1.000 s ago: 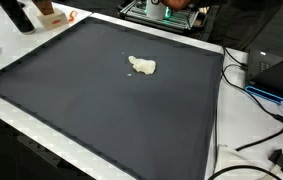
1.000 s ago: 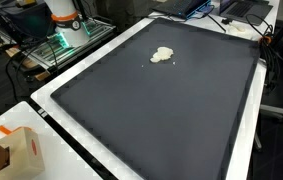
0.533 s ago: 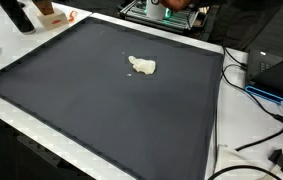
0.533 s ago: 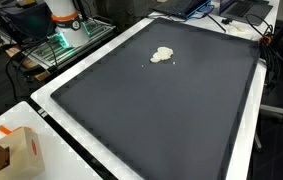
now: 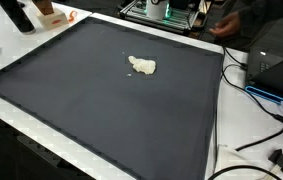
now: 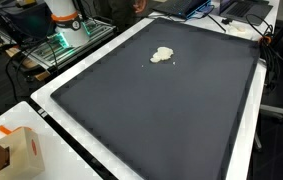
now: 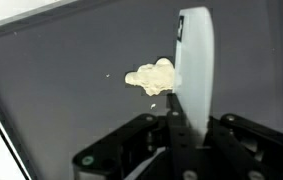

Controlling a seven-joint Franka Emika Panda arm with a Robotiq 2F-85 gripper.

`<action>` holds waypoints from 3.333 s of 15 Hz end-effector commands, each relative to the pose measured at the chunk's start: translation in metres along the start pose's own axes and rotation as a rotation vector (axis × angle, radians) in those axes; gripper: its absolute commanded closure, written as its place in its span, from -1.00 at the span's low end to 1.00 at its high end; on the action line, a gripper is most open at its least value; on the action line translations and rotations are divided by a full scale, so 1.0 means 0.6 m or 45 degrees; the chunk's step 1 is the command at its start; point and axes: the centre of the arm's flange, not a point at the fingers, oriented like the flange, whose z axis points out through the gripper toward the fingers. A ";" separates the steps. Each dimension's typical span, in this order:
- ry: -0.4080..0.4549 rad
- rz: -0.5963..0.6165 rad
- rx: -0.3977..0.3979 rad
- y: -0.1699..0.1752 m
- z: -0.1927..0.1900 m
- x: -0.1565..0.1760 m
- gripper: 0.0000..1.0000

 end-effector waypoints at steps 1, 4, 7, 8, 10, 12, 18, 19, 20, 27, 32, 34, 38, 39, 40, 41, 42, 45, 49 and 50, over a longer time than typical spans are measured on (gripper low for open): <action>0.000 0.000 0.000 0.000 0.000 0.000 0.93; 0.000 0.000 0.000 0.000 0.000 0.000 0.93; 0.000 0.000 0.000 0.000 0.000 0.000 0.93; 0.000 0.000 0.000 0.000 0.000 0.000 0.93; 0.000 0.000 0.000 0.000 0.000 0.000 0.93; 0.001 0.000 0.000 0.000 0.000 0.000 0.93; 0.001 0.000 0.001 0.000 -0.001 0.000 0.93; 0.001 0.000 0.001 0.000 -0.001 0.000 0.93; 0.001 0.000 0.001 0.000 -0.001 0.000 0.93; 0.001 0.000 0.001 0.000 -0.001 0.000 0.93; 0.005 -0.168 0.203 0.034 0.055 0.048 0.98; -0.004 -0.210 0.301 0.048 0.087 0.074 0.98; -0.023 -0.295 0.476 0.072 0.157 0.116 0.98; -0.025 -0.313 0.521 0.075 0.173 0.124 0.98; -0.034 -0.333 0.569 0.077 0.191 0.133 0.98; -0.042 -0.349 0.606 0.078 0.206 0.140 0.98; -0.048 -0.354 0.647 0.078 0.223 0.148 0.98; -0.092 -0.366 0.771 0.080 0.270 0.164 0.98; -0.128 -0.353 0.886 0.082 0.326 0.178 0.98; -0.135 -0.342 0.905 0.083 0.340 0.181 0.98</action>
